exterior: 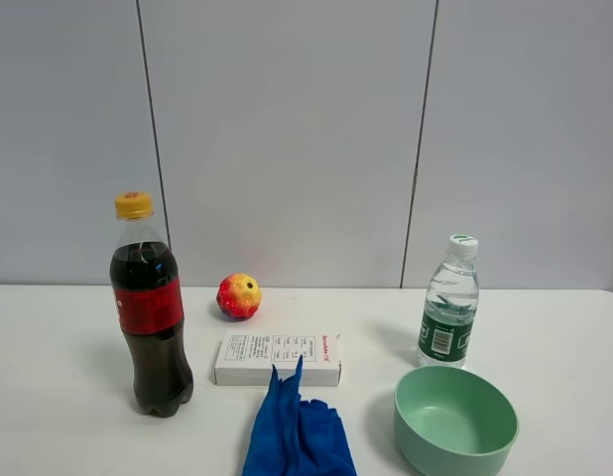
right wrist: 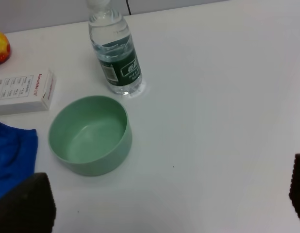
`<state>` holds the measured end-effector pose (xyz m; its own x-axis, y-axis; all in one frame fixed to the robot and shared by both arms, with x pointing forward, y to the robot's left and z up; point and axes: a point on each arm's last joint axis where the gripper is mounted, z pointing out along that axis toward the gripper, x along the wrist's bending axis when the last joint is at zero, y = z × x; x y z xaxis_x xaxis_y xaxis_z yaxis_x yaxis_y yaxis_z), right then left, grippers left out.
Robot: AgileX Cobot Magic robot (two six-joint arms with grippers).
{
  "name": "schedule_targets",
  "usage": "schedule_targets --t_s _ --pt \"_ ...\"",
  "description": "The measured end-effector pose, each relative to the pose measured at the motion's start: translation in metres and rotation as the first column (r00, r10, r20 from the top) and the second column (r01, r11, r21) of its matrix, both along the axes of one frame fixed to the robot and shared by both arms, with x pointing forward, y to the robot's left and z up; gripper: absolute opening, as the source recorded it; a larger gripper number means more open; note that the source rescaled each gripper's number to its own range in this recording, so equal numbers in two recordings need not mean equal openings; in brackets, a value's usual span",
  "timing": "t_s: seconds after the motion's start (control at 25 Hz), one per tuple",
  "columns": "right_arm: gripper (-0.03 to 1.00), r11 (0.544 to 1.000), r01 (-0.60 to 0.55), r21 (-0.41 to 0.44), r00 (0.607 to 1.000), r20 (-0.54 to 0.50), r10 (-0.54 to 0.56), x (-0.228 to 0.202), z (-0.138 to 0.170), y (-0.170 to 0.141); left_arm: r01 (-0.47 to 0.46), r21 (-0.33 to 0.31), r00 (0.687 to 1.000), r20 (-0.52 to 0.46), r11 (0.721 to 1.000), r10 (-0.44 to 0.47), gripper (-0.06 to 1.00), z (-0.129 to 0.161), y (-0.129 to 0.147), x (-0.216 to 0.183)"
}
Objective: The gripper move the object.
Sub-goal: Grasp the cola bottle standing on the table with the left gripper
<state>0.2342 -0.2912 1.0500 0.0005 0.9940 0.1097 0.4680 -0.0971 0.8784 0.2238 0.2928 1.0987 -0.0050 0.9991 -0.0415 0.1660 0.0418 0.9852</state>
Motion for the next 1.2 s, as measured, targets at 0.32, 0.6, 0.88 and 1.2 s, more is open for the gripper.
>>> schedule_targets --t_s 0.32,0.6,0.88,1.2 --pt "1.00 1.000 0.000 0.000 1.000 0.000 0.000 0.000 0.000 0.000 0.030 -0.054 0.996 0.085 0.998 -0.026 1.00 0.015 -0.003 0.005" --pt "1.00 1.000 0.000 0.000 1.000 0.000 0.000 0.000 0.000 0.000 0.072 -0.136 0.982 -0.162 0.988 -0.093 1.00 0.011 -0.005 0.057" --pt "1.00 1.000 0.000 0.000 1.000 0.000 0.000 0.000 0.000 0.000 0.062 -0.146 0.986 -0.143 0.987 -0.083 1.00 0.009 -0.001 0.096" --pt "1.00 1.000 0.000 0.000 1.000 0.000 0.000 0.000 0.000 0.000 0.008 -0.155 0.984 -0.173 0.988 -0.035 1.00 -0.039 0.004 0.109"
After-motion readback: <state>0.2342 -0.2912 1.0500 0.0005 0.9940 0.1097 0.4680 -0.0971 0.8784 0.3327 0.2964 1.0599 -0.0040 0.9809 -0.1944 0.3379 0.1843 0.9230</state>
